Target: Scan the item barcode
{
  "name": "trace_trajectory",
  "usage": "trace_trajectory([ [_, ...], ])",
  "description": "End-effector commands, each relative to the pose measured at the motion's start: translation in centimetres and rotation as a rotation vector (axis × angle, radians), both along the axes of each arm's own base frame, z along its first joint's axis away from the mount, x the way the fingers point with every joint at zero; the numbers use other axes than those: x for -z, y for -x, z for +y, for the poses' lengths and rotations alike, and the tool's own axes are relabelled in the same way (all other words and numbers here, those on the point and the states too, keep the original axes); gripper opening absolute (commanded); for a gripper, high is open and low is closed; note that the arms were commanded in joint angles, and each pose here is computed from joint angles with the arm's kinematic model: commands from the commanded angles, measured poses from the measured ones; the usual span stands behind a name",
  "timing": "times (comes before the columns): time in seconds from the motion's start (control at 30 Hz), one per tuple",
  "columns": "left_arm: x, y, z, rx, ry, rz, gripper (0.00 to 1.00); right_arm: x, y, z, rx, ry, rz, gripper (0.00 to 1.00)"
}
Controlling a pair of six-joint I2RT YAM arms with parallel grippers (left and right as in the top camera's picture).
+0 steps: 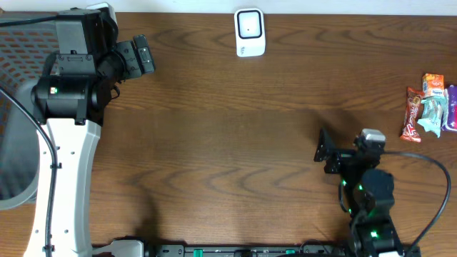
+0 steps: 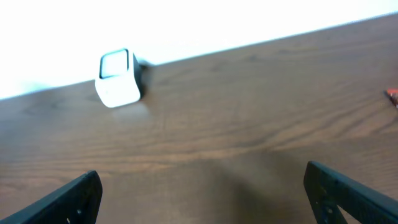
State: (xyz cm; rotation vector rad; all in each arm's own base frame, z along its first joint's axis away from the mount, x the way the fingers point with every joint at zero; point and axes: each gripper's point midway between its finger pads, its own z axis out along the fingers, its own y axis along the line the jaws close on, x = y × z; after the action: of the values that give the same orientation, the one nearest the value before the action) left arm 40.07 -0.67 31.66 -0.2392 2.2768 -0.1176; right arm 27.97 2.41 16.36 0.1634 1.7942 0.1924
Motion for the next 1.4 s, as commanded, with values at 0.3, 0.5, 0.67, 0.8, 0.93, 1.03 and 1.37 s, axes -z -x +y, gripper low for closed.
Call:
trace_trajectory([
  [0.3, -0.2, -0.2, 0.3, -0.014, -0.006, -0.004, 0.98, 1.2, 2.2, -0.9, 0.021, -0.022, -0.123, 0.99],
  [0.5, -0.2, -0.2, 0.3, -0.014, -0.006, -0.004, 0.98, 0.3, 2.4, -1.9, 0.057, -0.025, -0.161, 0.99],
  [0.67, -0.2, -0.2, 0.3, -0.014, -0.006, -0.004, 0.98, 0.2, 2.5, -2.6, 0.085, -0.023, -0.165, 0.99],
  [0.8, -0.2, -0.2, 0.3, -0.014, -0.006, -0.004, 0.98, 1.0, 2.9, -2.8, 0.095, -0.019, -0.134, 0.99],
  [0.93, -0.2, -0.2, 0.3, -0.014, -0.006, -0.004, 0.98, 0.6, 3.4, -3.2, 0.103, 0.006, -0.156, 0.99],
  [1.03, -0.2, -0.2, 0.3, -0.014, -0.006, -0.004, 0.98, 0.5, 3.4, -3.6, 0.116, 0.019, -0.159, 0.99],
  [1.37, -0.2, -0.2, 0.3, -0.014, -0.006, -0.004, 0.98, 0.5, 3.4, -3.3, 0.096, 0.073, -0.159, 0.99],
])
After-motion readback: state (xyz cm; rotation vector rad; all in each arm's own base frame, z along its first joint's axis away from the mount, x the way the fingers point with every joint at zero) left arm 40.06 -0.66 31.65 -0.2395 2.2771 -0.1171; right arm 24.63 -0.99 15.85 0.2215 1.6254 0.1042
